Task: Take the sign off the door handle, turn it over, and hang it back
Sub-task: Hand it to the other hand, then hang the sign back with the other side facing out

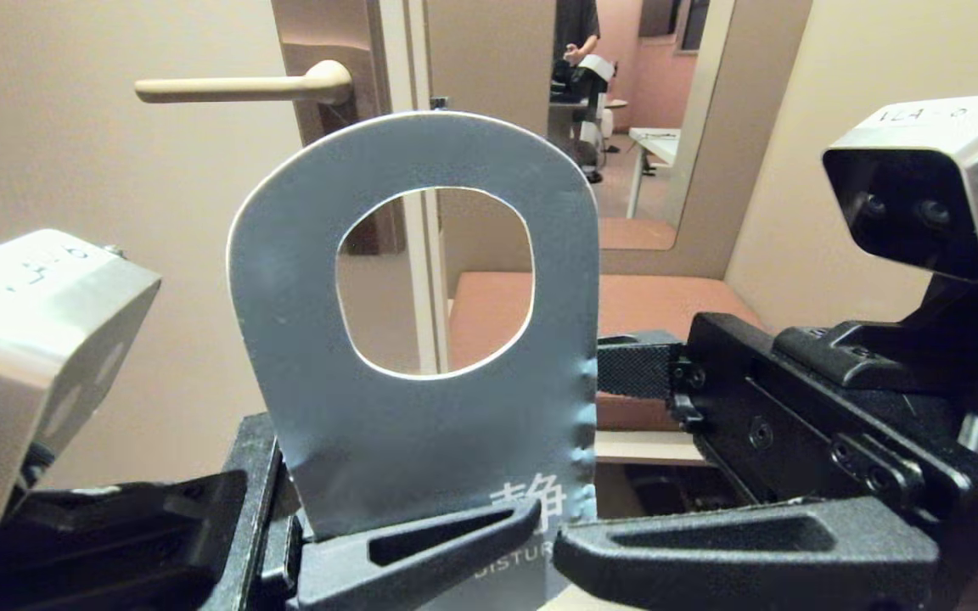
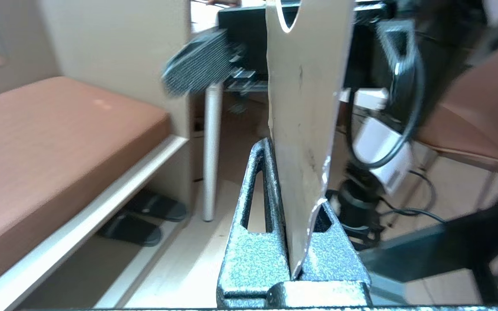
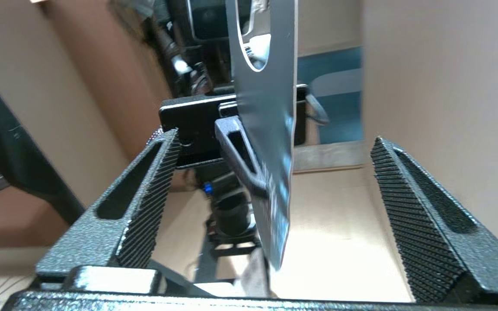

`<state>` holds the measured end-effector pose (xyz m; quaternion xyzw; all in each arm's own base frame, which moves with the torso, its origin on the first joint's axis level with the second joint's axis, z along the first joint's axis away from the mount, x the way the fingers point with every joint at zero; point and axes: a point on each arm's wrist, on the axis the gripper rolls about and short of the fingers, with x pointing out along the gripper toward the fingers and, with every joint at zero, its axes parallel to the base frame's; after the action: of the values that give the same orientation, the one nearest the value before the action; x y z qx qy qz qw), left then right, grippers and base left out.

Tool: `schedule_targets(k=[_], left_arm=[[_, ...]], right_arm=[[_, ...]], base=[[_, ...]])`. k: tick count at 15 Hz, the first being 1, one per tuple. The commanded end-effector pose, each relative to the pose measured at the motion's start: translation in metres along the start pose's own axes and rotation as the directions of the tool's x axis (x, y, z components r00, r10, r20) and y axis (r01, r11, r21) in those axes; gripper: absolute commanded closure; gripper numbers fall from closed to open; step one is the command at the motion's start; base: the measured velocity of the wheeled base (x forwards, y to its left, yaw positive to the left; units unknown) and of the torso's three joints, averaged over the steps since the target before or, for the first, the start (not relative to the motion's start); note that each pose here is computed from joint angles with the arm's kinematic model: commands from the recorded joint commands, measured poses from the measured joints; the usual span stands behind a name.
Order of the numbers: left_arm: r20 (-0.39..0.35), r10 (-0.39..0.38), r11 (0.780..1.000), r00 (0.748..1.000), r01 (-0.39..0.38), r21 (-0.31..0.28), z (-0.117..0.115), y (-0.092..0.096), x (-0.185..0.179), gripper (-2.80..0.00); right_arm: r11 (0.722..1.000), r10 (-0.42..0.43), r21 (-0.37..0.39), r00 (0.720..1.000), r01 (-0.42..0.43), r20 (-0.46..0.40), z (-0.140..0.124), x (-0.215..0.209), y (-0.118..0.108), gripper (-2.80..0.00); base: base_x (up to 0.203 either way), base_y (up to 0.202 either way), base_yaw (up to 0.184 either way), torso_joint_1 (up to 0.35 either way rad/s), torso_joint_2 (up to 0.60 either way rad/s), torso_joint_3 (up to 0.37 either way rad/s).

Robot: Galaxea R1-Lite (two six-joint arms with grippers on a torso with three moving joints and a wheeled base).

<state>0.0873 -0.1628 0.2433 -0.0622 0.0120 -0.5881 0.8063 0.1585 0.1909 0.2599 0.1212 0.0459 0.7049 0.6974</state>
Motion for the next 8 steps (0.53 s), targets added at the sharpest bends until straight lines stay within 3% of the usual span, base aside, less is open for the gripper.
schedule_targets(k=[1,8], left_arm=[[0.009,0.033,0.999,0.999,-0.033,0.003,0.001,0.006,-0.004,0.00],[0.012,0.109,0.994,0.994,-0.109,0.006,-0.005,0.015,-0.023,0.00]], right_arm=[[0.999,-0.027,-0.018,0.999,0.028,0.024,0.006,-0.010,-0.001,-2.80],[0.961,-0.274,-0.029,0.959,0.277,0.079,0.007,-0.074,-0.014,-2.80]], base=[[0.000,0.000,0.000,0.000,0.00,0.000],[0.000,0.000,0.000,0.000,0.00,0.000]])
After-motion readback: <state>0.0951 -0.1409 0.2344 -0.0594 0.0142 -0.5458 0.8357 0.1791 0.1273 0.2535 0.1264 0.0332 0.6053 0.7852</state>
